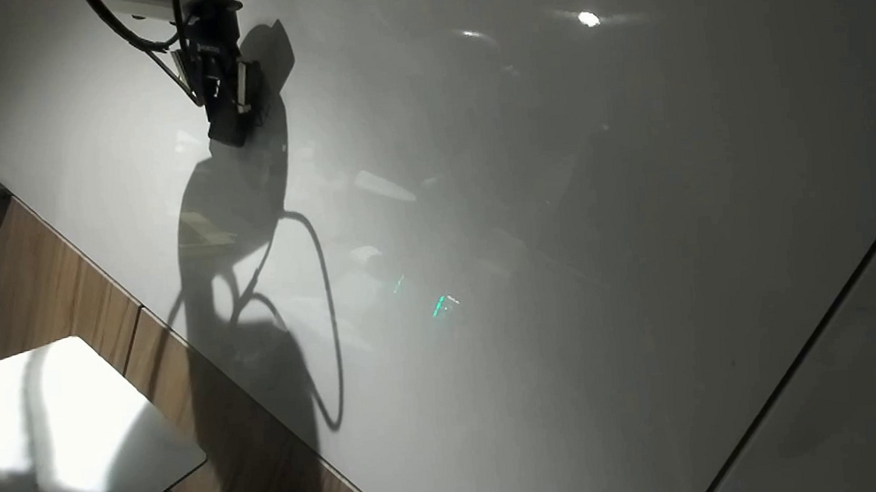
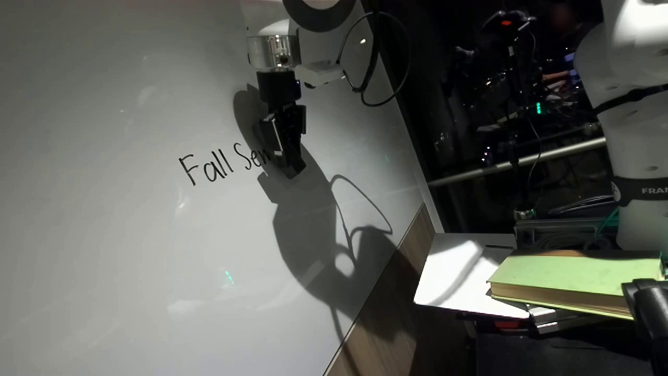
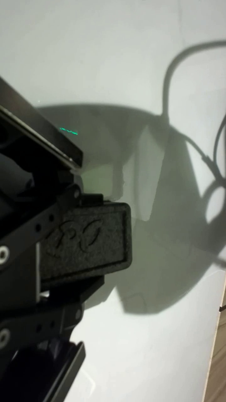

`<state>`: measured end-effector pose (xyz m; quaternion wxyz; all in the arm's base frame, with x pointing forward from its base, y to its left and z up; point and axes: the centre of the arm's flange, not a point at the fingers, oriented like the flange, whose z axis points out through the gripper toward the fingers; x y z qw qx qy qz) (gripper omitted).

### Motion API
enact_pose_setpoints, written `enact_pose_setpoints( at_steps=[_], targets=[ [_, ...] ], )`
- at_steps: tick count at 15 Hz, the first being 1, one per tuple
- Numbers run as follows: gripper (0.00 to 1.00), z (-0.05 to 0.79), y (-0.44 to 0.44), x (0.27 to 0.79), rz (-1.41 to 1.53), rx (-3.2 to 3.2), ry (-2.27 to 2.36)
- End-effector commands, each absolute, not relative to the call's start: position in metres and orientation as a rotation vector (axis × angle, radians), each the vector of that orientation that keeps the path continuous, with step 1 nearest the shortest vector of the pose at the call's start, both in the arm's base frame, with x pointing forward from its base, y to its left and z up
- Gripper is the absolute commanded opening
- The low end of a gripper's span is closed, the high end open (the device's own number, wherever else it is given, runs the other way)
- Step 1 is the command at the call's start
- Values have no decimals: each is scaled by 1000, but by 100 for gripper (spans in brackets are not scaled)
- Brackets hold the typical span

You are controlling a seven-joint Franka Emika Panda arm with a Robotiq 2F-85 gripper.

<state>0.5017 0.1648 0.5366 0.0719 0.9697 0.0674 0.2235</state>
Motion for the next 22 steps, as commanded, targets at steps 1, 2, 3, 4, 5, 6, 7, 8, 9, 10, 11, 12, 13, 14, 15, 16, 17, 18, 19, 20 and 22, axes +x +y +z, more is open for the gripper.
enact_pose_setpoints(
  at_steps=[1, 2, 3, 4, 5, 6, 7, 8, 9, 10, 11, 12, 13, 14, 15, 16, 17, 18, 19, 20, 22],
  targets=[
    [31, 539, 190, 507, 706, 2902, 220],
    [31, 539, 196, 506, 707, 2901, 229],
    [31, 539, 202, 505, 712, 2898, 237],
    [31, 540, 207, 504, 715, 2897, 245],
    [31, 540, 212, 503, 719, 2896, 251],
    [31, 540, 216, 502, 722, 2896, 259],
    [31, 541, 222, 502, 726, 2896, 265],
    [31, 542, 227, 501, 730, 2894, 274],
    [31, 542, 234, 500, 733, 2893, 283],
    [31, 543, 239, 500, 737, 2891, 293],
    [31, 542, 247, 499, 741, 2888, 304],
    [31, 542, 253, 498, 746, 2884, 315],
    [31, 541, 260, 499, 749, 2881, 326],
    [31, 539, 267, 499, 753, 2877, 339],
    [31, 536, 273, 500, 757, 2868, 352],
    [31, 533, 278, 503, 760, 2856, 364],
    [31, 531, 281, 505, 762, 2846, 375],
    [31, 528, 283, 508, 764, 2834, 383],
    [31, 526, 284, 511, 764, 2824, 391],
    [31, 524, 283, 515, 765, 2812, 395],
    [31, 520, 279, 521, 760, 2793, 402]
  ],
)
